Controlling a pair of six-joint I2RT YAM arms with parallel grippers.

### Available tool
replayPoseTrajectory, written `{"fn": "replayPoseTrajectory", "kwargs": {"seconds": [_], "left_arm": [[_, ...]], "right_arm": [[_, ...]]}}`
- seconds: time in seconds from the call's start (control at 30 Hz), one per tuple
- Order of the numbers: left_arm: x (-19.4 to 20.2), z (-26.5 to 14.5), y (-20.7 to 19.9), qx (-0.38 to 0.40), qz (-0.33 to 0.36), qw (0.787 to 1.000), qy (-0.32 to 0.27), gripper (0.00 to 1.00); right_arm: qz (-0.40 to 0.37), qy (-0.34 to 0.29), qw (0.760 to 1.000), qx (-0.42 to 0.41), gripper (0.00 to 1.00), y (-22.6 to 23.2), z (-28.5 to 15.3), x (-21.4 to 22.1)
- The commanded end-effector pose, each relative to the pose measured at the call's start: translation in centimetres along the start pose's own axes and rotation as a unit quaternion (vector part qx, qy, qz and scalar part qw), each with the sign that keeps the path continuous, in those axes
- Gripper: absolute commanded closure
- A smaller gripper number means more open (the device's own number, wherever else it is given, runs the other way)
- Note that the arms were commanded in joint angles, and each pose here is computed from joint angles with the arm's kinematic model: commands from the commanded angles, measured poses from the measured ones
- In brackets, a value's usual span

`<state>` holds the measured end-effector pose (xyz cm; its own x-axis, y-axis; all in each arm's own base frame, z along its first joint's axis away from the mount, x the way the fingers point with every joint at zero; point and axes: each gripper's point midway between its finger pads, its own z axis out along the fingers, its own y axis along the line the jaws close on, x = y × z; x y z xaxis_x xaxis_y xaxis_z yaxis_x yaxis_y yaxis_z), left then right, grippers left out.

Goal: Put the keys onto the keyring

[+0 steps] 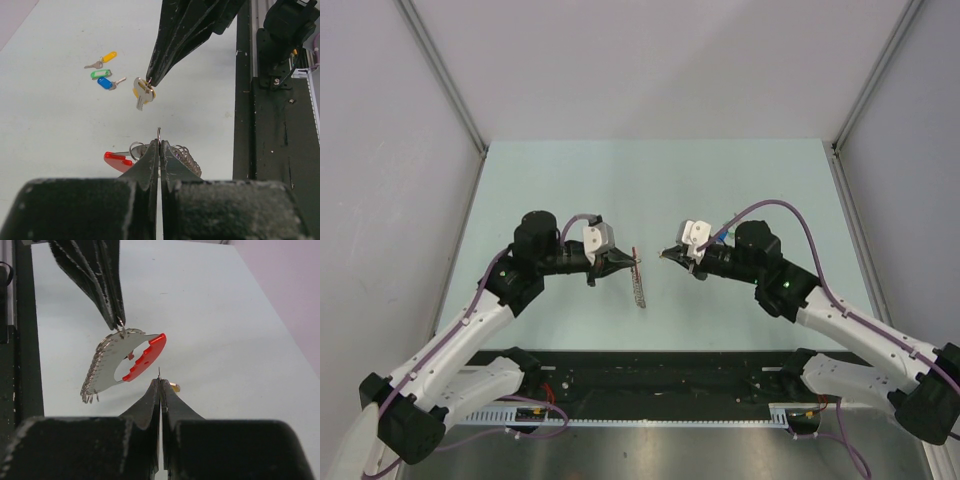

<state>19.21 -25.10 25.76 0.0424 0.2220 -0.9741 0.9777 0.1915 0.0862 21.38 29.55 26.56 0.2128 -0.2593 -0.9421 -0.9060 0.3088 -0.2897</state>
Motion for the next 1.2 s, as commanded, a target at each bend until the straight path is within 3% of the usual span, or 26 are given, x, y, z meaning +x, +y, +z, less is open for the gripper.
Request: {"fn": "replayPoseTrajectory", "kwargs": {"seconds": [0.0,1.17], "left_arm": [[-2.3,-0.4,0.1,0.004,0.047,0.999,-0.023,1.00],[-1.1,-0.3,-2.2,0.079,0.057,0.995,-0.015,1.00]], "right_arm": [[-0.046,-0.045,0.998,-0.021,1.00,0.1,-0.7,-3.6],[-0.086,-0.018,0.994,-0.072,1.00,3.2,1.0,-2.2]]}}
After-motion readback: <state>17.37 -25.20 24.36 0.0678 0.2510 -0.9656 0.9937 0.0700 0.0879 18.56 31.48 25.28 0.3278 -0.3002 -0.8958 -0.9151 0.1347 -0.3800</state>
